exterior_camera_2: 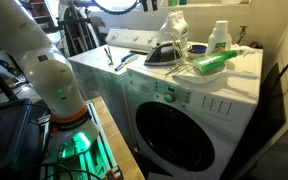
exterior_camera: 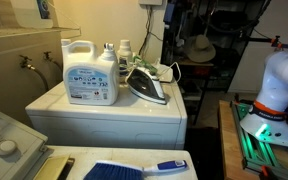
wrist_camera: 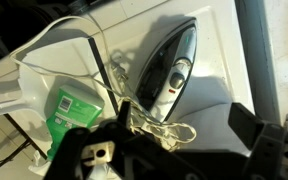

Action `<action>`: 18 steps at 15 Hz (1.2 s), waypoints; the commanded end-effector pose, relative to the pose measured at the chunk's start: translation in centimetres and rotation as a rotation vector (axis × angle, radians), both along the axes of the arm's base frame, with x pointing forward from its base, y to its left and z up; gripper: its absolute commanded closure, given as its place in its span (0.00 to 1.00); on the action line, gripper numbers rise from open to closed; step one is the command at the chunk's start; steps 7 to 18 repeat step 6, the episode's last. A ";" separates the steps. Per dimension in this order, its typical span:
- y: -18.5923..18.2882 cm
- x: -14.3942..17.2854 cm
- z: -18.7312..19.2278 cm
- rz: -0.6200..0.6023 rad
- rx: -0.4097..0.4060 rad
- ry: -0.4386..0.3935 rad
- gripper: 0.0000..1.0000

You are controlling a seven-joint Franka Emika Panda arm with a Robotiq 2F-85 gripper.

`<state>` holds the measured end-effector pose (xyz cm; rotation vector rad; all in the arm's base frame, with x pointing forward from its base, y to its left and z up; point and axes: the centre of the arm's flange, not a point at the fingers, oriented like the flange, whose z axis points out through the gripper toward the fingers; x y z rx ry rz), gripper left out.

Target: Press the switch on the handle of the iron

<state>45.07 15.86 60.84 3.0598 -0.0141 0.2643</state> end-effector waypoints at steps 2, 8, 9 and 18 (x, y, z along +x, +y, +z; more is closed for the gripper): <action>-0.4 -0.7 1.1 0.006 0.006 -0.002 0.00; -0.7 -1.3 1.7 0.006 0.007 -0.004 0.00; -0.7 -1.3 1.7 0.006 0.007 -0.004 0.00; -0.7 -1.3 1.7 0.006 0.007 -0.004 0.00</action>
